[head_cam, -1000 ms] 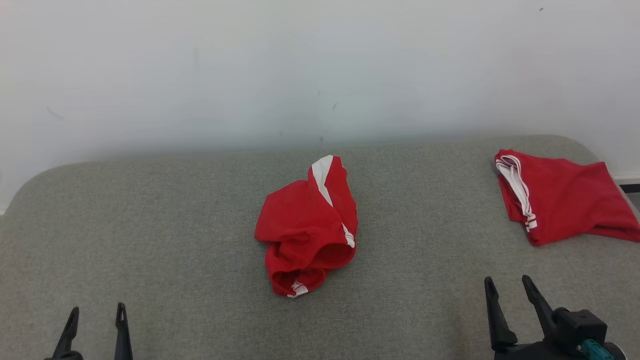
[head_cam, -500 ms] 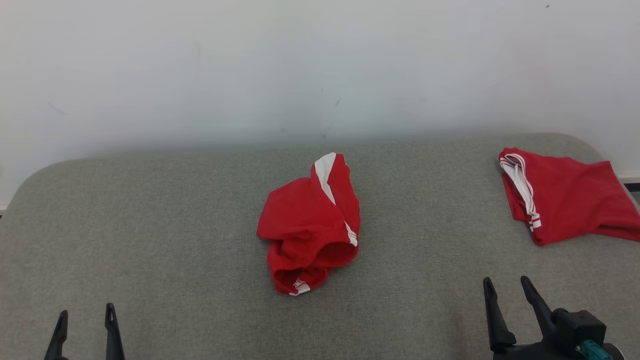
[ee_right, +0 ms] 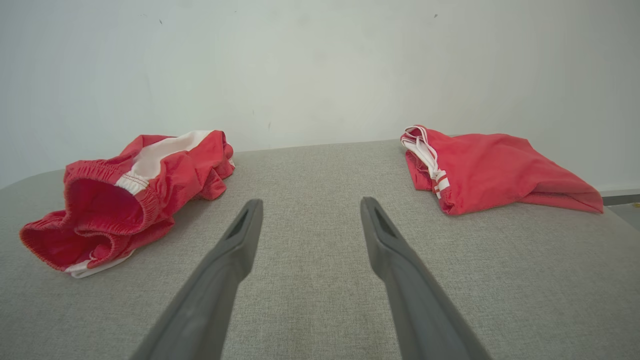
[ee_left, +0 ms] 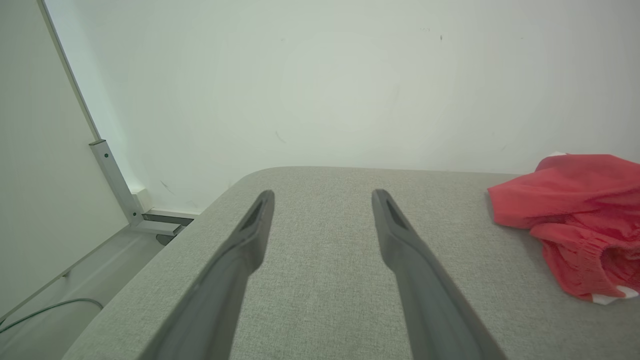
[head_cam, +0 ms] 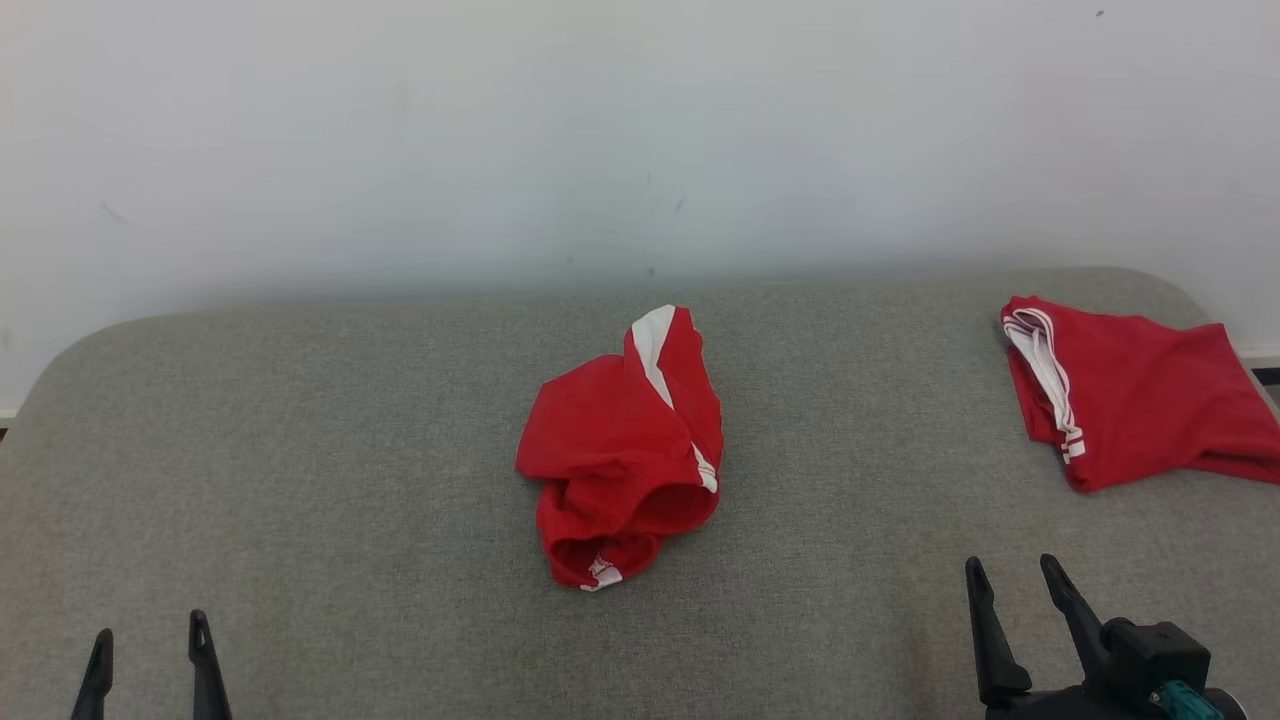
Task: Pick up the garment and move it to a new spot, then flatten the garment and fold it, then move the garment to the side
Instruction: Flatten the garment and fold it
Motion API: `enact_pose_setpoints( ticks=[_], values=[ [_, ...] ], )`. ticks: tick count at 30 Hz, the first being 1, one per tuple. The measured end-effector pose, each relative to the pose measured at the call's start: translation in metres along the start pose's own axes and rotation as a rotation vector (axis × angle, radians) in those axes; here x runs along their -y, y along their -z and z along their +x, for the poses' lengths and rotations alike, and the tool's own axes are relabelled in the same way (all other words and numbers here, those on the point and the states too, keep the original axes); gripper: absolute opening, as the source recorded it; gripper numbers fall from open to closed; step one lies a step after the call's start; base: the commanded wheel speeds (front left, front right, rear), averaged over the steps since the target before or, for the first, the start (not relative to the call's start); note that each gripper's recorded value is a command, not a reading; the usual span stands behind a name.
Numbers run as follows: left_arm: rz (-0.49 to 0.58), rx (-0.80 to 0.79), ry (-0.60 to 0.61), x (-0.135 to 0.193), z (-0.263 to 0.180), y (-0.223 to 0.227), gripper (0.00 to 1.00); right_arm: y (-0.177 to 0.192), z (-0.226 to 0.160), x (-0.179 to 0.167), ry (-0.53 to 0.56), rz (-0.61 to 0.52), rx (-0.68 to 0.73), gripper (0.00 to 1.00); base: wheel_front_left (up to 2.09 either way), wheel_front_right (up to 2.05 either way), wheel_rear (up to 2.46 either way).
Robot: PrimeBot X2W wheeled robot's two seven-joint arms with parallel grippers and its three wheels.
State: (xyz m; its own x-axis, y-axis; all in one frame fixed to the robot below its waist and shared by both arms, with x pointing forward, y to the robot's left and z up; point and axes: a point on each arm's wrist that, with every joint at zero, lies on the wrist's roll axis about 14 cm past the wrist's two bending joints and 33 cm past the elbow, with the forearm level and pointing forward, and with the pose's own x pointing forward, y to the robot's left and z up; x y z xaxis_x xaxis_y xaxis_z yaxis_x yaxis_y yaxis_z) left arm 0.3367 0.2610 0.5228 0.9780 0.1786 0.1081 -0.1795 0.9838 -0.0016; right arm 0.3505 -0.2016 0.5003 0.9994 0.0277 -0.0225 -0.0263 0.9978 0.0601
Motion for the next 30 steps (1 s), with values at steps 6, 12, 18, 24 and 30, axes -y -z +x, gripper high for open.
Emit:
enact_pose_setpoints(
  ticks=[6,12,18,24,30],
  values=[
    [0.0,-0.002,0.002,0.0008,0.0003,0.0014,1.0,0.0011,0.0002,0.0007,0.002,0.001,-0.003,1.0,0.0,0.0,0.0],
    [0.0,-0.003,-0.001,0.0014,0.0005,0.002,1.0,0.0013,0.0001,0.0011,0.003,0.001,-0.004,1.0,0.0,0.0,0.0],
    [-0.004,-0.004,-0.001,0.0018,0.0004,0.002,1.0,0.0012,0.0,0.0012,0.004,0.001,-0.004,1.0,0.0,0.0,0.0],
    [-0.005,-0.005,-0.007,0.0011,0.0,0.0024,1.0,0.001,0.0001,0.0011,0.003,0.001,-0.005,1.0,0.0,0.0,0.0],
    [-0.003,-0.004,-0.006,0.0007,-0.0005,0.0025,1.0,0.0009,0.0001,0.0007,0.003,0.002,-0.005,1.0,0.0,0.0,0.0]
  ],
)
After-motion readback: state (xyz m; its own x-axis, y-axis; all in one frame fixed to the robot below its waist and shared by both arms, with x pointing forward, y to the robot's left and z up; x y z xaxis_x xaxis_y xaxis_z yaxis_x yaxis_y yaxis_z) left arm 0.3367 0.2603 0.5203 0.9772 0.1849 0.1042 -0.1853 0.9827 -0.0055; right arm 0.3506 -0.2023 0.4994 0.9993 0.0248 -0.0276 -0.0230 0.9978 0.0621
